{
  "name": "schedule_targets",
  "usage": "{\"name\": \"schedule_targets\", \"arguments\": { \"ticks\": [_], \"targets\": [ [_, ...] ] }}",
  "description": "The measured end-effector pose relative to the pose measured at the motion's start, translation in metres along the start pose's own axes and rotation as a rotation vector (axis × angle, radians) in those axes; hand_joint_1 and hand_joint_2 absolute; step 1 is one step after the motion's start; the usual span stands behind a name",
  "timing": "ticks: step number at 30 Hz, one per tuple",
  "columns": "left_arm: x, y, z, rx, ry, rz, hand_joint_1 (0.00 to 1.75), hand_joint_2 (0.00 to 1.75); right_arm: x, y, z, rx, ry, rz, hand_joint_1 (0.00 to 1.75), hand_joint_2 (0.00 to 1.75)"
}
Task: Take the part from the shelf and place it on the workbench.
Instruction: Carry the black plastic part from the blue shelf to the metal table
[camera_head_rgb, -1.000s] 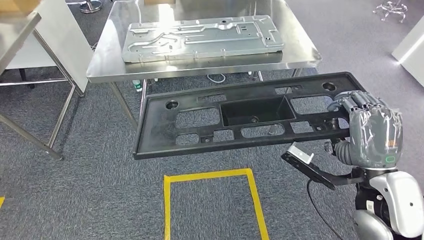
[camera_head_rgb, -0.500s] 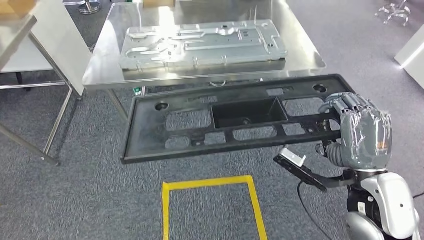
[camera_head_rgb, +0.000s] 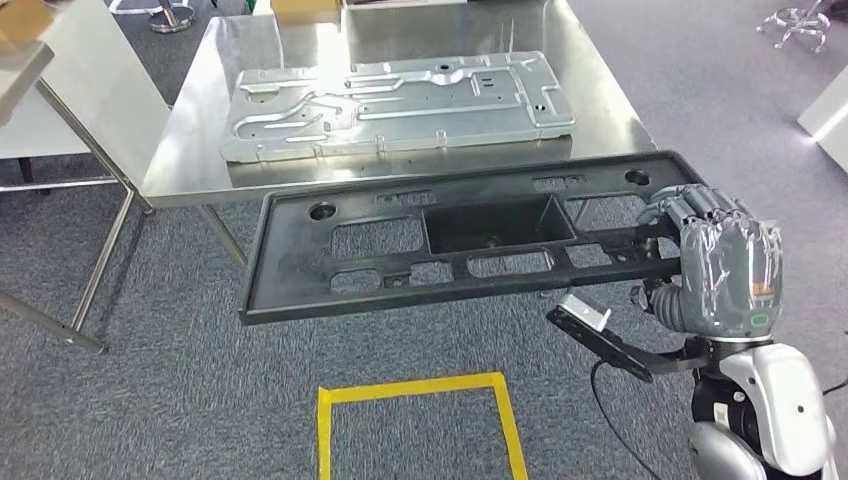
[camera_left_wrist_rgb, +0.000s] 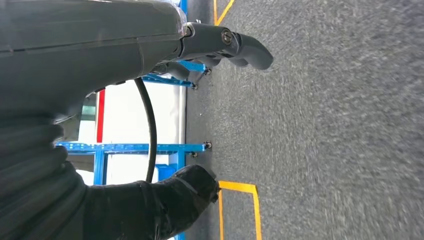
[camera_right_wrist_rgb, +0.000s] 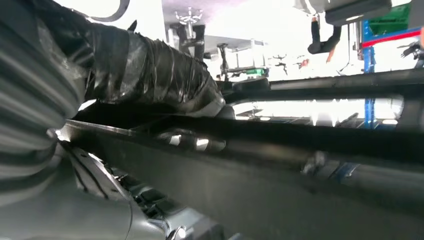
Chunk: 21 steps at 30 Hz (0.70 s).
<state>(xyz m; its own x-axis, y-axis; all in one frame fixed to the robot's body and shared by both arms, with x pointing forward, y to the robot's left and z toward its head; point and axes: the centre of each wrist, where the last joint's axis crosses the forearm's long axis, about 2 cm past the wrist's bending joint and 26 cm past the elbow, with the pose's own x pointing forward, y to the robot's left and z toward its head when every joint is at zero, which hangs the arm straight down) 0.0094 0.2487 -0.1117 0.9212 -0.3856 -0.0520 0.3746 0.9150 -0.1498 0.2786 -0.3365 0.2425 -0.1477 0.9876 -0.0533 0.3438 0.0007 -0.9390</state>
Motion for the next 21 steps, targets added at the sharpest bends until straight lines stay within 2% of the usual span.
{"name": "schedule_targets", "arguments": {
  "ticks": [21],
  "targets": [
    [-0.0013, -0.0018, -0.0003, -0.001, -0.002, 0.001, 0.0, 1.75, 0.0035, 0.0016, -0.0021, 0.004, -0.015, -0.013, 1.75, 1.75]
  ]
}}
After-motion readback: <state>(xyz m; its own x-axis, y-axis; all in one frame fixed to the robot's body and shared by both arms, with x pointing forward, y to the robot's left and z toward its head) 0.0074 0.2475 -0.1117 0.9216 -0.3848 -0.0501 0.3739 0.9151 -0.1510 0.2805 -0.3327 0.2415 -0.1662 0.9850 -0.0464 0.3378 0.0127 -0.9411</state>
